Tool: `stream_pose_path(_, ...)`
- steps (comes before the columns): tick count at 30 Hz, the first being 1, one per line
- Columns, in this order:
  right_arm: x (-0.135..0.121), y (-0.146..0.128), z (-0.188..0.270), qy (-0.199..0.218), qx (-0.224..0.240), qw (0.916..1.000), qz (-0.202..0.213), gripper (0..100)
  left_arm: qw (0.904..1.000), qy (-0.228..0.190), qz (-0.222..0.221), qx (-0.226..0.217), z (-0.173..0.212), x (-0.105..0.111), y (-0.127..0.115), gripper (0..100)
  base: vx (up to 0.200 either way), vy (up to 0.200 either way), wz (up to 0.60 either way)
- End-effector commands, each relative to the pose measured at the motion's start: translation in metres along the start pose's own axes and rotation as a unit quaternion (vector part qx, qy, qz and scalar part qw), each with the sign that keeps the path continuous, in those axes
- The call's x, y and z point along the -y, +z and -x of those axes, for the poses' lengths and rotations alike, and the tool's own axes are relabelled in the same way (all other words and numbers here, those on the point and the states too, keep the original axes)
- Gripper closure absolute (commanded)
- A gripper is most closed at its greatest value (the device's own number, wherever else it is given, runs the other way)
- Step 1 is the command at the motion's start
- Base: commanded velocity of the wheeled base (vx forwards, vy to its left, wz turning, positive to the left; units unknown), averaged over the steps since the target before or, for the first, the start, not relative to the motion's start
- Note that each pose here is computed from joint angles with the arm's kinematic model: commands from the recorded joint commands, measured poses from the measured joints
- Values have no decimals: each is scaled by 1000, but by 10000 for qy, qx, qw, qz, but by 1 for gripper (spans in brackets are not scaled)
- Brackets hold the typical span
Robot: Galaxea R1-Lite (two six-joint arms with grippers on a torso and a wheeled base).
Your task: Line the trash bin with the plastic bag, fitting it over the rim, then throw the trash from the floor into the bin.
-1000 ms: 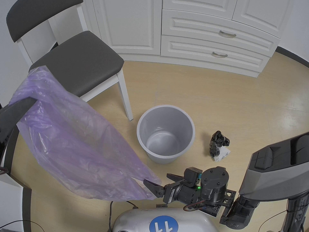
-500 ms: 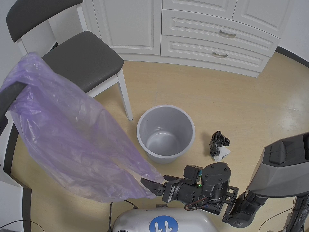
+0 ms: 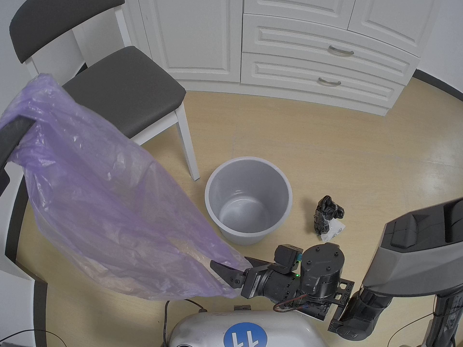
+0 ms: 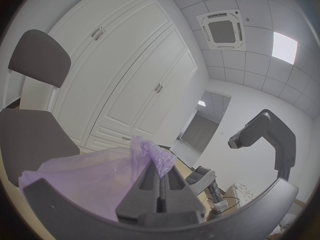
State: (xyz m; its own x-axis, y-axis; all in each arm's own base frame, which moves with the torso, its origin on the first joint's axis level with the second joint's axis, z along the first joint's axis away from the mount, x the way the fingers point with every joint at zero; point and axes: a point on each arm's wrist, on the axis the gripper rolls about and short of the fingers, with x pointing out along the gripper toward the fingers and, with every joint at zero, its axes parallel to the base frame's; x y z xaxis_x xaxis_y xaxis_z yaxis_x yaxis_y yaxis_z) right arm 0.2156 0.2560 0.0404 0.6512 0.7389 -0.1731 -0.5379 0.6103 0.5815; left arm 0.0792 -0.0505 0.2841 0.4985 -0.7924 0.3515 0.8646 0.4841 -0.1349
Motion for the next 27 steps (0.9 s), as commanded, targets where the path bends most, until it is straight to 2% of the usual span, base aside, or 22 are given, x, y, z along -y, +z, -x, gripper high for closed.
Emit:
stream_pose_path(1, 12, -8, -6, -138, -18, 9999, 15, 0, 10000, 1, 0, -1, 0, 0, 0, 100, 0, 0, 0)
stream_pose_path(19, 25, 4, -3, -349, 123, 9990, 236, 0, 10000, 8, 12, -19, 0, -1, -1, 100, 0, 0, 0)
stream_pose_path(27, 15, 8, 5, -220, 137, 9993, 260, 0, 10000, 20, 31, -50, -1, -2, -2, 100, 0, 0, 0)
